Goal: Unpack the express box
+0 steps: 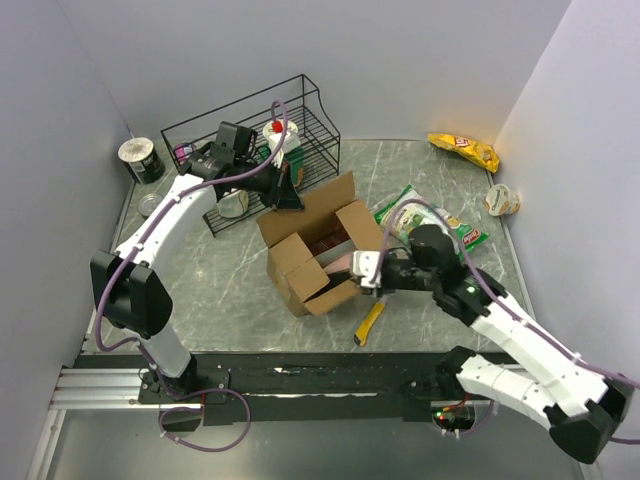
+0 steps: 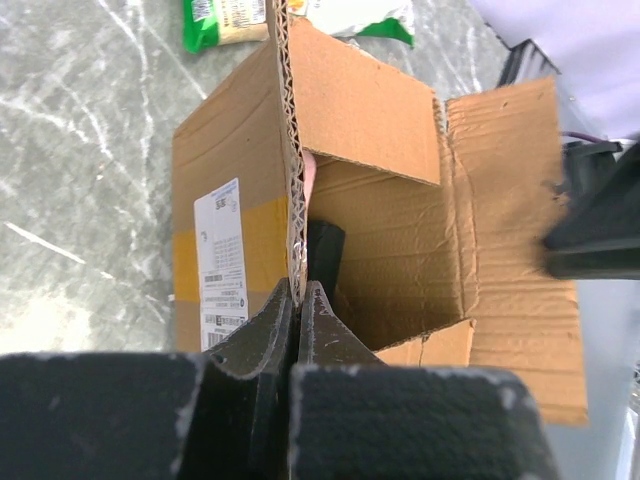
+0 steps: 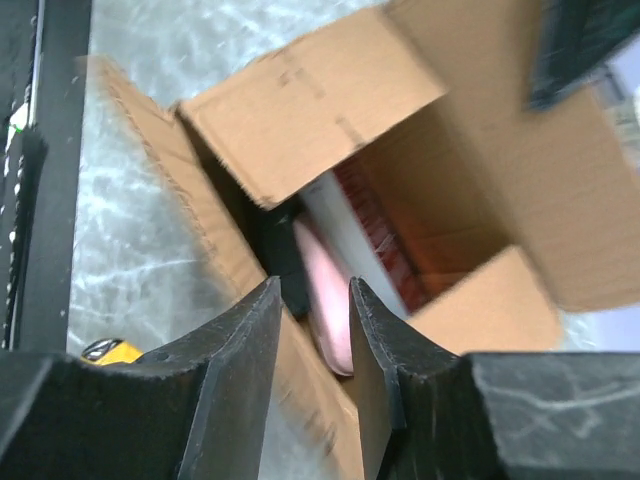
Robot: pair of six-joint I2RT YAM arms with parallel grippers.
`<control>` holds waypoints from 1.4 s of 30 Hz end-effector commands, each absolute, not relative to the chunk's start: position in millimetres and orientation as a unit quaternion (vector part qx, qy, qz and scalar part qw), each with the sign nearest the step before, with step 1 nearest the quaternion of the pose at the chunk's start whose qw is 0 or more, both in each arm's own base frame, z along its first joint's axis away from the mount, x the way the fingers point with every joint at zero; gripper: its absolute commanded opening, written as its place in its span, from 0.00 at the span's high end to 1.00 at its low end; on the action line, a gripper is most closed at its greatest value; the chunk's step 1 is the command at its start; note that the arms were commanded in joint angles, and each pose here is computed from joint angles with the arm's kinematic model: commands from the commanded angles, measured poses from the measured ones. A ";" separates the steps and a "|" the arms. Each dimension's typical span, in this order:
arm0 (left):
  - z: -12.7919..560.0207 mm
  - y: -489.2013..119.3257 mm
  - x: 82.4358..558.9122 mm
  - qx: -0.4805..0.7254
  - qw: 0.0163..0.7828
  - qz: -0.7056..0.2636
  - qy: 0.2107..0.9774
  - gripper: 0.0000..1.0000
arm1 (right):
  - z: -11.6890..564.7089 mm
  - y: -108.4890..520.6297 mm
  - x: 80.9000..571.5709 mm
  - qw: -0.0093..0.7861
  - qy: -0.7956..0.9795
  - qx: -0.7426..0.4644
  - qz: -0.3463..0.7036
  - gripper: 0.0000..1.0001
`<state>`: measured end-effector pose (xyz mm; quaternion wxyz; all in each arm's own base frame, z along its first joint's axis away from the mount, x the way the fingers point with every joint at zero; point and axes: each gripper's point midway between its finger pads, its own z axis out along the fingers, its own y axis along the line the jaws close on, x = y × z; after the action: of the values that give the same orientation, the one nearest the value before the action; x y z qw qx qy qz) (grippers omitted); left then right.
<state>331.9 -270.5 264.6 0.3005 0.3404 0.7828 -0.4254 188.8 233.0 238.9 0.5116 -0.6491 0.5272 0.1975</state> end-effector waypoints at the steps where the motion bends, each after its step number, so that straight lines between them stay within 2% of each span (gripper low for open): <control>1: 313.5 -280.0 319.6 0.372 0.349 -0.467 0.722 0.99 | 197.0 238.2 199.6 0.470 0.540 -0.673 0.187 0.59; 8: 304.9 -281.9 312.6 0.379 0.341 -0.463 0.725 0.99 | 194.5 222.8 180.1 0.463 0.550 -0.668 0.192 0.58; 10: 304.0 -282.9 312.3 0.381 0.338 -0.467 0.723 0.99 | 193.7 224.9 181.6 0.469 0.549 -0.664 0.193 0.53; 17: 307.7 -285.4 307.7 0.389 0.331 -0.483 0.711 0.99 | 202.3 243.5 235.8 0.470 0.543 -0.684 0.128 0.52; 24: 299.1 -277.9 315.9 0.375 0.327 -0.481 0.722 0.99 | 168.0 256.2 261.4 0.420 0.528 -0.731 0.103 0.51; 38: 262.7 -272.7 323.8 0.361 0.252 -0.534 0.722 0.99 | 107.5 268.1 305.1 0.339 0.492 -0.801 0.047 0.28; 42: 249.1 -276.1 329.7 0.360 0.231 -0.546 0.720 0.99 | 99.1 281.6 315.9 0.355 0.462 -0.812 0.047 0.27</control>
<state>341.8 -266.3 235.6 0.2479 0.3312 0.7582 -0.5039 297.5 266.7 92.3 0.3296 -0.7931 0.5079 0.0660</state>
